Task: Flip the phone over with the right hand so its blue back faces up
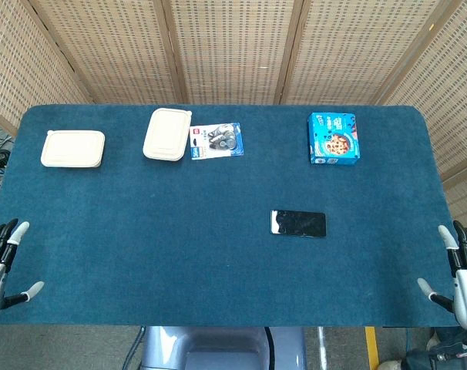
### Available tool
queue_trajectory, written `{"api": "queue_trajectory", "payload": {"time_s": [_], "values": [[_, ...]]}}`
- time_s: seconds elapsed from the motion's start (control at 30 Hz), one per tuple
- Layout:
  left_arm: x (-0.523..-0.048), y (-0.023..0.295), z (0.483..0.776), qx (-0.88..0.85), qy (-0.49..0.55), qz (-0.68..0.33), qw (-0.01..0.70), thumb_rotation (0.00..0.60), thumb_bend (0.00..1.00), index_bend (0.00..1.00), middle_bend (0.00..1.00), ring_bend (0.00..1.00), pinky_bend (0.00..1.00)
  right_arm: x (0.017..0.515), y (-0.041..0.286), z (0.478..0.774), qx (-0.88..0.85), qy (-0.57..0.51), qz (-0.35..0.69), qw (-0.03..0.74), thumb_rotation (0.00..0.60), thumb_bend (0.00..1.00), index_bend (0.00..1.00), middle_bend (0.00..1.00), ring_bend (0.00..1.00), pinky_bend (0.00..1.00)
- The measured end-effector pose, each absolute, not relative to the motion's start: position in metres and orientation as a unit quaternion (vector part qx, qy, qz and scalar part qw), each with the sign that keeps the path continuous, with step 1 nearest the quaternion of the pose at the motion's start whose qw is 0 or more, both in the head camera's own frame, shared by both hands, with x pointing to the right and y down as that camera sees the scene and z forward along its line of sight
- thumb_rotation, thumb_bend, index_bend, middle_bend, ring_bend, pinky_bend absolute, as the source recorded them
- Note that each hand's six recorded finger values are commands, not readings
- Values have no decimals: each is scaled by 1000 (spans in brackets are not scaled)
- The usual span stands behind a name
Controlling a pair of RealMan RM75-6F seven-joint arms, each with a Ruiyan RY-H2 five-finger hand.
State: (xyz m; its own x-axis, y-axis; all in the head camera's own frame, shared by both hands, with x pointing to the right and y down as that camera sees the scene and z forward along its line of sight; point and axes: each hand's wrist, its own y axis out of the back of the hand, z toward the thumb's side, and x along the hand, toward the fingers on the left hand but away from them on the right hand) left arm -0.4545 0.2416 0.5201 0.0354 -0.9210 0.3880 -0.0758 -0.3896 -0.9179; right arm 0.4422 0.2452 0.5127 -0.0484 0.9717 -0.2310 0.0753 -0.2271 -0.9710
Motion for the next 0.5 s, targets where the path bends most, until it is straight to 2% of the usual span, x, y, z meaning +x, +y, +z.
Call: {"api": "queue_trajectory", "payload": {"time_s": [0.3, 0.5], "values": [[-459, 239, 523, -610, 412, -569, 368, 600, 0, 0, 0, 0, 0, 439, 244, 519, -569, -461, 550, 401, 600, 0, 0, 0, 0, 0], [-457, 233, 527, -606, 415, -565, 377, 600, 0, 0, 0, 0, 0, 422, 227, 534, -600, -422, 540, 412, 600, 0, 0, 0, 0, 0]]}}
